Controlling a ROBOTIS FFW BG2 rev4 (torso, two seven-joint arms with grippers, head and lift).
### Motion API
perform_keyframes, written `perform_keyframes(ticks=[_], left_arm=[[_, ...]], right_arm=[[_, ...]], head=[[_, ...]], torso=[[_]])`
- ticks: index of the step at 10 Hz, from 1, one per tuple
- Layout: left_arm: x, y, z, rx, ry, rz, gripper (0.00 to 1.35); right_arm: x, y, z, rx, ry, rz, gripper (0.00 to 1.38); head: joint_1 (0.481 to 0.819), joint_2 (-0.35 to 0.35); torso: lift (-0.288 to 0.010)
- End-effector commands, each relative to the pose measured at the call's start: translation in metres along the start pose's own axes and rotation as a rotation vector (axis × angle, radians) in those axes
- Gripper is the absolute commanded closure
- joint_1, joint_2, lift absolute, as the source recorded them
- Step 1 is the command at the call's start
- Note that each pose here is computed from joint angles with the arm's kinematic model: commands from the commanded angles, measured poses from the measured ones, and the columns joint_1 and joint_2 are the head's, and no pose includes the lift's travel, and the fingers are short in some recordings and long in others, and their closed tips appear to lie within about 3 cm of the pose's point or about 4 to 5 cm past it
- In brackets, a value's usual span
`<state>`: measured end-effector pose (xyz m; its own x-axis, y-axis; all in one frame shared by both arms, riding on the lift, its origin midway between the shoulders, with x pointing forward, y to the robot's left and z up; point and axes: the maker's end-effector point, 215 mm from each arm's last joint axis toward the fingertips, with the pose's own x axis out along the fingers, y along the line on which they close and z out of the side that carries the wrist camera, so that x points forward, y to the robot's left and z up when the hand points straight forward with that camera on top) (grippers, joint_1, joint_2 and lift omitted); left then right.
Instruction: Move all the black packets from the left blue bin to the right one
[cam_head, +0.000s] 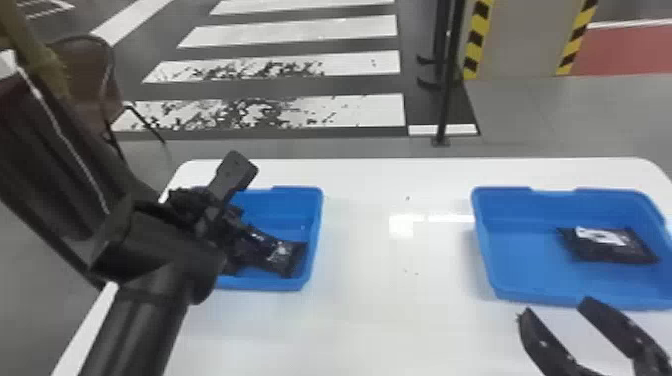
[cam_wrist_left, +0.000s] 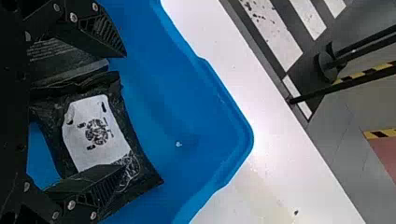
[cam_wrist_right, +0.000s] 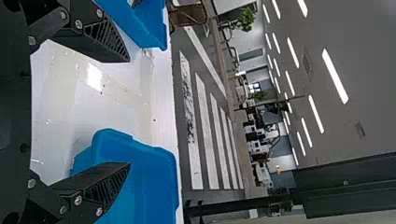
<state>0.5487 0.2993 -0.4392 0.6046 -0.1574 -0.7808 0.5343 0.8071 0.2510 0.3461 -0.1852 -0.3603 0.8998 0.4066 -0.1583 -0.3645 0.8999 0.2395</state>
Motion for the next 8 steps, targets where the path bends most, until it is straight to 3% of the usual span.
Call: perform_keyframes(ticks=[1,3,4,5,6,8], left_arm=[[0.006,-0.004,-0.018,-0.045,0.049,-0.018,0.21],[0.016,-0.017,-0.032,-0.079,0.084,-0.073,0.24],[0.023,-0.021,-0.035,-0.084,0.100,-0.095,0.40],[0.027,-0.027,-0.036,-0.100,0.100,-0.123,0.68],[0.030,-0.032,-0.038,-0.118,0.090,-0.143,0.82],[0.030,-0.033,-0.036,-0.108,0.079,-0.147,0.81]], right_arm=[[0.001,0.001,-0.003,0.016,0.005,0.002,0.25],[0.000,0.001,-0.006,0.024,0.012,0.002,0.25],[0.001,0.001,-0.007,0.027,0.011,0.004,0.25],[0.002,0.002,-0.008,0.035,0.011,0.005,0.25],[0.002,0.001,-0.009,0.039,0.012,0.005,0.25],[0.002,0.002,-0.011,0.048,0.016,0.007,0.25]], head=[[0.695,0.142],[0.695,0.151],[0.695,0.152],[0.695,0.149],[0.695,0.146],[0.695,0.141]], torso=[[-0.140],[-0.140],[-0.140],[-0.140],[-0.140],[-0.140]])
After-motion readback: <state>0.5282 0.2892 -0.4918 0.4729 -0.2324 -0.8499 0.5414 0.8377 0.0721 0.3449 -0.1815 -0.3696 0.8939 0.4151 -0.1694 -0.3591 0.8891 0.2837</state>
